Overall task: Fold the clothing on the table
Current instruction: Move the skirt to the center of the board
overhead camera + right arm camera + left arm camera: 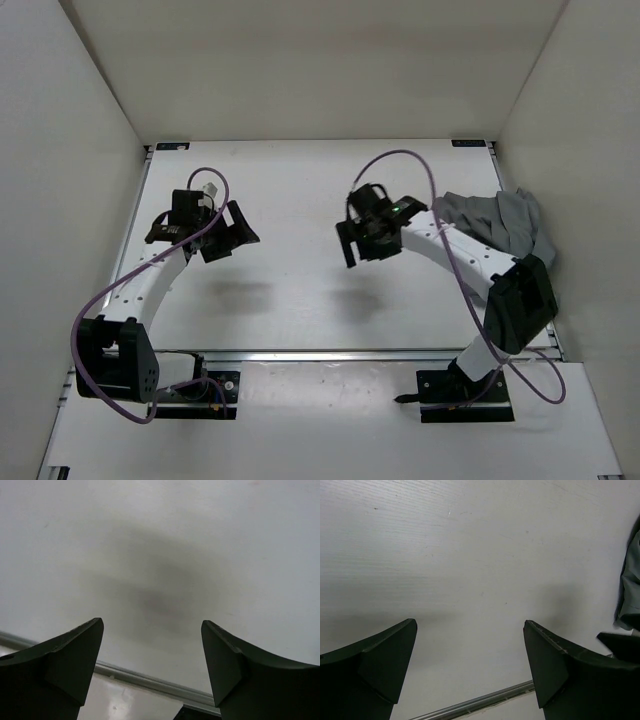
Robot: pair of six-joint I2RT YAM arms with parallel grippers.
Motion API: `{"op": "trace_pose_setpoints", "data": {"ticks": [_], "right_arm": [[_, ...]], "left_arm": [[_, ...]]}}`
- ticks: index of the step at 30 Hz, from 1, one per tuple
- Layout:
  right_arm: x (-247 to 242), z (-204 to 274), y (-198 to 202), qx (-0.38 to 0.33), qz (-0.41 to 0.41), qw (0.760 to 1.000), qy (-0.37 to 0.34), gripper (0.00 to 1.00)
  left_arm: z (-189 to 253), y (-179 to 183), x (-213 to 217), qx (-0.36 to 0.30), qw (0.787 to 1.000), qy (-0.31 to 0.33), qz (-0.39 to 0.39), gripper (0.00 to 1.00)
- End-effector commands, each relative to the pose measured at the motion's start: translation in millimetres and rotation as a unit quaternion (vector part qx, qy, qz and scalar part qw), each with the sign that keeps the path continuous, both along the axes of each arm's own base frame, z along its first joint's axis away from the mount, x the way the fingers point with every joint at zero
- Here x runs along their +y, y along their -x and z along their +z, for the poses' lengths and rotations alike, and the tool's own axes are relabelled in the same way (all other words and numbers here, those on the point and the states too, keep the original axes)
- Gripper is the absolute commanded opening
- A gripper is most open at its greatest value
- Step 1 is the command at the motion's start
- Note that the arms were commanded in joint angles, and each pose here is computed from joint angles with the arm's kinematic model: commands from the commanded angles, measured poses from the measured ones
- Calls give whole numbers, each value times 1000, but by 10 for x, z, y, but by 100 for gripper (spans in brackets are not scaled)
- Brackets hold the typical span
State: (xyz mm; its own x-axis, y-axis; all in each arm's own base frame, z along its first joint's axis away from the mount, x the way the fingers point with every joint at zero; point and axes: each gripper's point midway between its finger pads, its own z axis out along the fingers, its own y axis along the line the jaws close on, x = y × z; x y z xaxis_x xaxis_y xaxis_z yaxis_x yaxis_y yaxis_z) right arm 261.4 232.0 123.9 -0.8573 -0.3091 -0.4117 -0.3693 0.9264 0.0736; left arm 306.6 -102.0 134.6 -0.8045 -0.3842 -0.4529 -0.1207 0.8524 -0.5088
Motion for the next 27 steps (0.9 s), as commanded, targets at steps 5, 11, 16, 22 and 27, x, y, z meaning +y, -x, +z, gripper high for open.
{"op": "trace_pose_setpoints", "data": {"ticks": [5, 11, 16, 22, 27], "right_arm": [[-1896, 159, -719, -69, -243, 967, 19, 77], [-3082, -386, -784, -38, -378, 924, 56, 78], [-3218, -864, -731, 36, -396, 915, 70, 77], [-2814, -1015, -712, 78, -358, 930, 25, 15], [-1812, -327, -1000, 29, -246, 964, -95, 0]], "left_arm": [[41, -6, -42, -12, 1000, 9, -9, 99], [11, 19, -77, -5, 1000, 15, -12, 99], [9, 13, -68, -3, 1000, 14, -11, 99], [-12, 20, -67, -1, 1000, 17, -10, 99], [11, 8, -65, -4, 1000, 19, -8, 98]]}}
